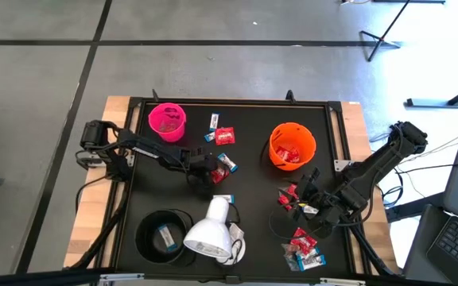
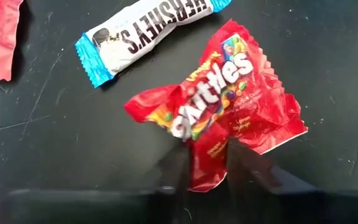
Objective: Sort candy
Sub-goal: Put the red candy into the orange bucket
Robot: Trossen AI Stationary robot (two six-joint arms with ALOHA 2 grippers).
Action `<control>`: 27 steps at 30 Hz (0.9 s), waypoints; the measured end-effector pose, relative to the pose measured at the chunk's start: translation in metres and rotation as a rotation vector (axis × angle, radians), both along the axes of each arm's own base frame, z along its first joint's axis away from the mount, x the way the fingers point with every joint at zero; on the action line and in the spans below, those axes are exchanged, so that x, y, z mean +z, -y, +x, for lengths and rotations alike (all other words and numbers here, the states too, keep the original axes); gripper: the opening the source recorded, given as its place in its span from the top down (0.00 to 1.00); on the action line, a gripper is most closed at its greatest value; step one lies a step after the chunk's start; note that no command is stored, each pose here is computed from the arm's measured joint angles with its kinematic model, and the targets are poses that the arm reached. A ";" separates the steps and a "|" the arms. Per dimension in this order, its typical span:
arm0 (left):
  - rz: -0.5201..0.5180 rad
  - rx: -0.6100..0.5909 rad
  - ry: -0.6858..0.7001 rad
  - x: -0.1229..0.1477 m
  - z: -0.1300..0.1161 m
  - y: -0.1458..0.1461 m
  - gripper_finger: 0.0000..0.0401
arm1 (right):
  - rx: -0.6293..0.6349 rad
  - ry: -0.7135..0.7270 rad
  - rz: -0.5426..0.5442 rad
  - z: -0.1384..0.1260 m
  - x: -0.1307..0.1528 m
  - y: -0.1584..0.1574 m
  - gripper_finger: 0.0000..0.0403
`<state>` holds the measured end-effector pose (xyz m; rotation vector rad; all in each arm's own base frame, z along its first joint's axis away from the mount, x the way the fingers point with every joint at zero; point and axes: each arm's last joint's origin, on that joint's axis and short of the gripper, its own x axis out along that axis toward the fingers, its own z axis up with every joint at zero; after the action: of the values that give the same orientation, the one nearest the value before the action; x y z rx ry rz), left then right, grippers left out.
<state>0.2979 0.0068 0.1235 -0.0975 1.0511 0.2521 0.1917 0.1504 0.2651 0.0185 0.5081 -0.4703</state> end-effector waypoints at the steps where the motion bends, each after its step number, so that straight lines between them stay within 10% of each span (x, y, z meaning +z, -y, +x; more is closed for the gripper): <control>1: -0.001 -0.001 0.004 0.002 -0.001 0.000 0.87 | 0.000 0.000 0.000 0.000 0.000 0.000 0.58; 27: 0.170 0.130 0.553 0.128 -0.033 -0.003 1.00 | -0.104 0.144 -0.081 0.004 0.006 0.003 0.58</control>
<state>0.2652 0.0097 0.2519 -0.0759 0.4717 0.4042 0.1960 0.1469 0.2710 0.0011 0.3477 -0.5861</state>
